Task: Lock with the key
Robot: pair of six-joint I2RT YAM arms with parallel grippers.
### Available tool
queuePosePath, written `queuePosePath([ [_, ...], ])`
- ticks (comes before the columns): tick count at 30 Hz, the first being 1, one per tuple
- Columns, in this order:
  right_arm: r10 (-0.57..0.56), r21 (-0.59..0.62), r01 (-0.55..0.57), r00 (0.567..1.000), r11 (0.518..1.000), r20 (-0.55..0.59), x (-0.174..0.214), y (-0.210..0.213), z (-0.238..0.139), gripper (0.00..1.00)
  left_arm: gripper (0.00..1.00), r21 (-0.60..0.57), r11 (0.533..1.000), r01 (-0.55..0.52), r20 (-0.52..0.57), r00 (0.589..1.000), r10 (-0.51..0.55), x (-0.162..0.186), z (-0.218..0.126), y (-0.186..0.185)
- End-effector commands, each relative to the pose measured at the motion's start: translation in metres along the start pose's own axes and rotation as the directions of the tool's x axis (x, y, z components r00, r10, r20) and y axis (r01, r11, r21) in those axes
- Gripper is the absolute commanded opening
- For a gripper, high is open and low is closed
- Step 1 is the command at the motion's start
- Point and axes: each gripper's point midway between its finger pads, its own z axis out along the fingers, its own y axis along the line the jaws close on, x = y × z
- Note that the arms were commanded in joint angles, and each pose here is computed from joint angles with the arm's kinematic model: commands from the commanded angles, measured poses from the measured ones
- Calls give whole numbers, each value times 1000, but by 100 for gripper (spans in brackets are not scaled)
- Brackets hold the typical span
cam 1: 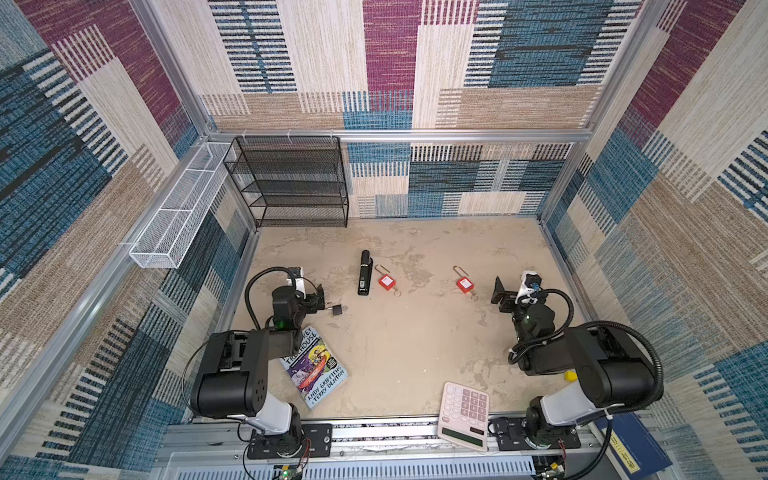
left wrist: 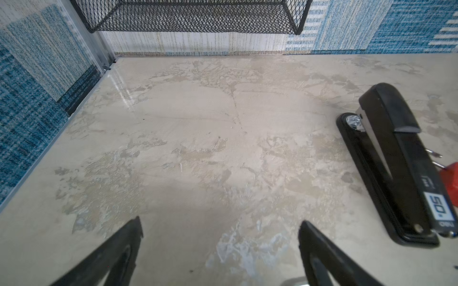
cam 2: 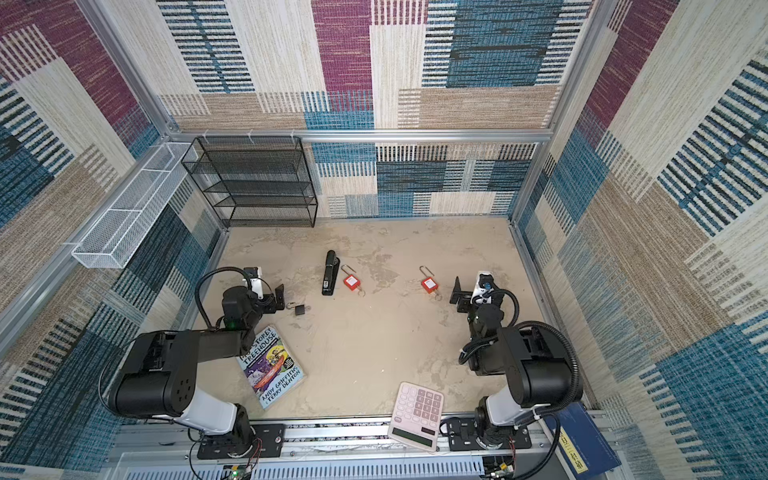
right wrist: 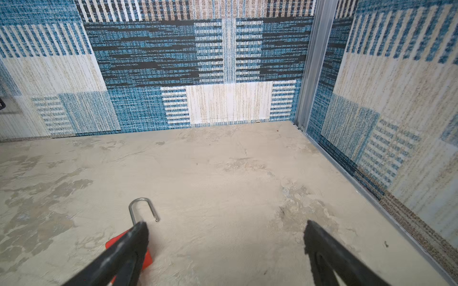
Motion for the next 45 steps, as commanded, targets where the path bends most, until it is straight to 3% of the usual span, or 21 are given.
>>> queuePosePath([
  [1,4,-4,-4,999,1000,36,-10,1,1,99,100,1,1000,10,11,1000,-10,-4,0,0],
  [21,4,-4,-4,999,1000,35,-9,1,0,99,100,-1,1000,9,13,1000,-9,-4,0,0],
  [25,-5,-15,5,1000,1000,23,-12,3,4,99,99,-83,996,28,37,999,-25,-15,-10,11],
  [28,-21,-41,19,999,999,-38,-23,11,16,99,97,-104,994,30,48,999,-25,-36,-25,14],
  [32,-5,-183,0,1000,983,-26,-51,40,13,99,96,-122,987,104,-44,993,-110,-53,-47,16],
  [35,44,-412,-46,999,910,-14,-75,88,-2,99,92,-156,973,170,-202,959,-200,-43,-57,16],
  [39,-43,-656,-15,996,754,-73,-79,171,-21,99,91,-113,968,222,-439,863,-249,-19,-63,-3],
  [42,-122,-783,46,992,620,-38,-67,229,-45,99,91,-83,959,271,-521,809,-273,-9,-66,-16],
  [45,-188,-869,64,982,491,-34,-48,277,-61,99,91,-78,949,305,-538,789,-298,-7,-67,-21],
])
